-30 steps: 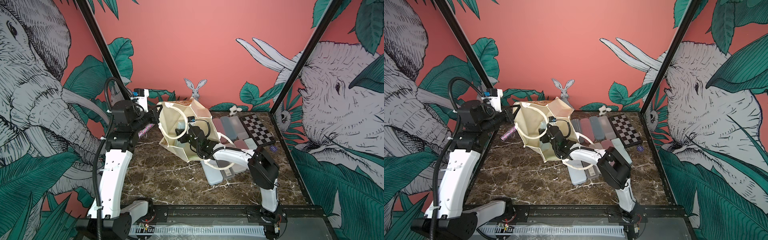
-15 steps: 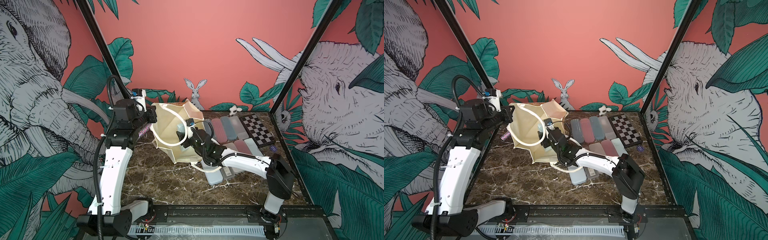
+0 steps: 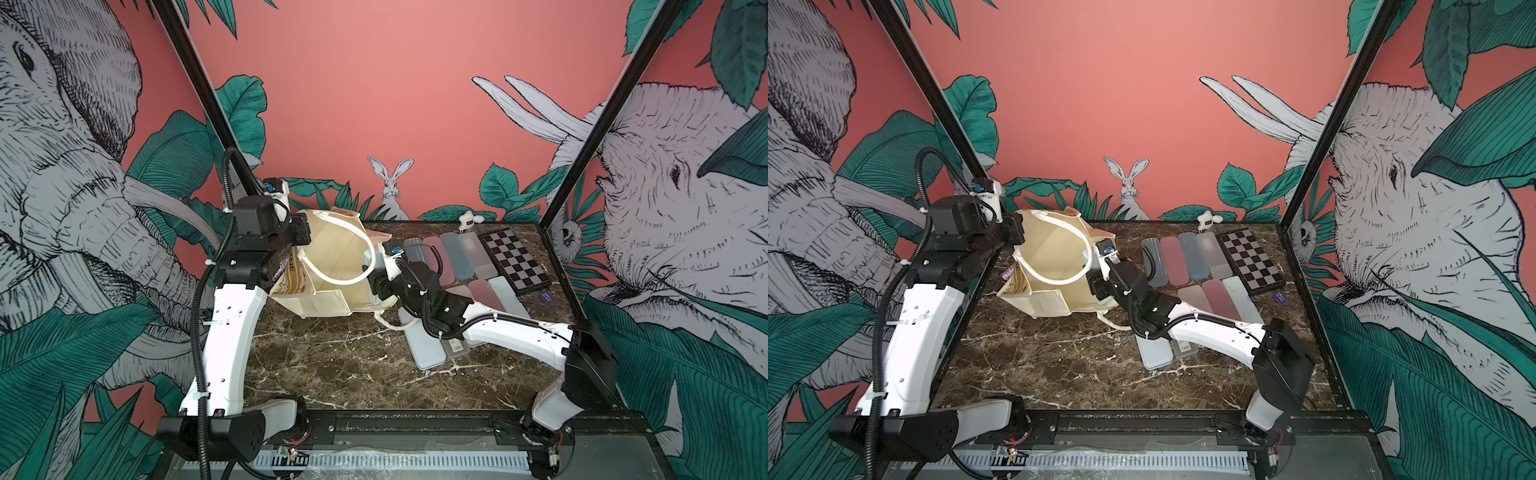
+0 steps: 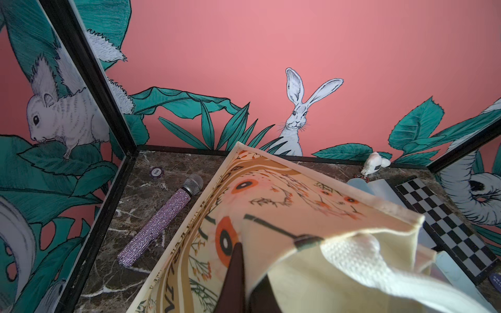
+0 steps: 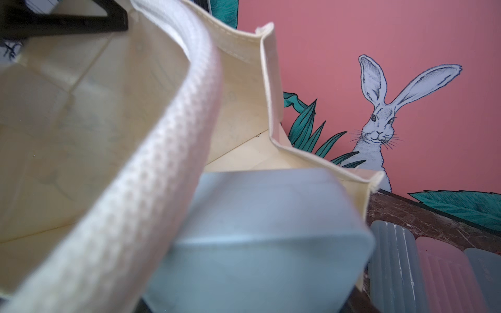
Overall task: Take out the pencil case from the canvas bag
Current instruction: Pick up the pencil case from the canvas bag, then place the pencil case at the center of the board.
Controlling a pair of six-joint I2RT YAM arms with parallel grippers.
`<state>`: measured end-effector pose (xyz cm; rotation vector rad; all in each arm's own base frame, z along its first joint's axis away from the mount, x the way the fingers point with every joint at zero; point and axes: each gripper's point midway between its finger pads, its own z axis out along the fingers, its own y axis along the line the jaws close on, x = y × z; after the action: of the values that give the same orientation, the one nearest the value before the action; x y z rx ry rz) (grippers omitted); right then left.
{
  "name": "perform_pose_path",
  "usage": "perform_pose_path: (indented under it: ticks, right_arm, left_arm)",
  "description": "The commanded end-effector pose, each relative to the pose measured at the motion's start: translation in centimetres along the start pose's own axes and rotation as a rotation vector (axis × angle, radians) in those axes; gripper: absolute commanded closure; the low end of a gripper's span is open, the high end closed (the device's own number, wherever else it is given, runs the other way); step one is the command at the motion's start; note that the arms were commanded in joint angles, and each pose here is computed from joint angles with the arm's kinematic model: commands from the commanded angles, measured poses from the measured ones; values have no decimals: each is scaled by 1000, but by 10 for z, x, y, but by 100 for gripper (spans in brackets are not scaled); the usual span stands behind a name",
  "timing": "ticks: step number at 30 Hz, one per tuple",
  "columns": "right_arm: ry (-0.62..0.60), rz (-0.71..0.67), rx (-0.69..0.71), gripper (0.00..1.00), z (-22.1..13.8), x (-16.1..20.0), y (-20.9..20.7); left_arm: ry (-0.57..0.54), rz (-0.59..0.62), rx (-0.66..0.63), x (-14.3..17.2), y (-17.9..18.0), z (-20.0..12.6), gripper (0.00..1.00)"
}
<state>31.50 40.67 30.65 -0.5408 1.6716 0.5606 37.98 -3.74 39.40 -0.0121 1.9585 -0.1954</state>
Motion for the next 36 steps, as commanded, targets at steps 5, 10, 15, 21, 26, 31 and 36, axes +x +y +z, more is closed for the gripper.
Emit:
perform_pose_path:
  ticks: [5, 10, 15, 21, 26, 31, 36]
  right_arm:
    - [-109, 53, -5, 66, -37, -53, -8]
    - [-59, 56, 28, 66, -51, -55, -18]
    - [65, 36, 89, 67, -48, -34, -28]
    - [271, 40, 187, 69, -14, -5, -43]
    - [423, 100, 240, 69, 20, 25, -64]
    - [516, 154, 259, 68, 53, 47, -85]
    - [587, 164, 282, 67, 81, 68, -99]
  left_arm:
    - [-79, 18, -83, -26, 13, -16, 100]
    - [-90, 16, -125, -31, 20, -20, 100]
    - [-162, 13, -202, -49, 32, -42, 100]
    - [-252, 21, -283, -68, 42, -78, 100]
    - [-237, 37, -312, -64, 46, -87, 100]
    - [-204, 39, -309, -56, 47, -81, 100]
    - [-168, 36, -281, -51, 45, -69, 100]
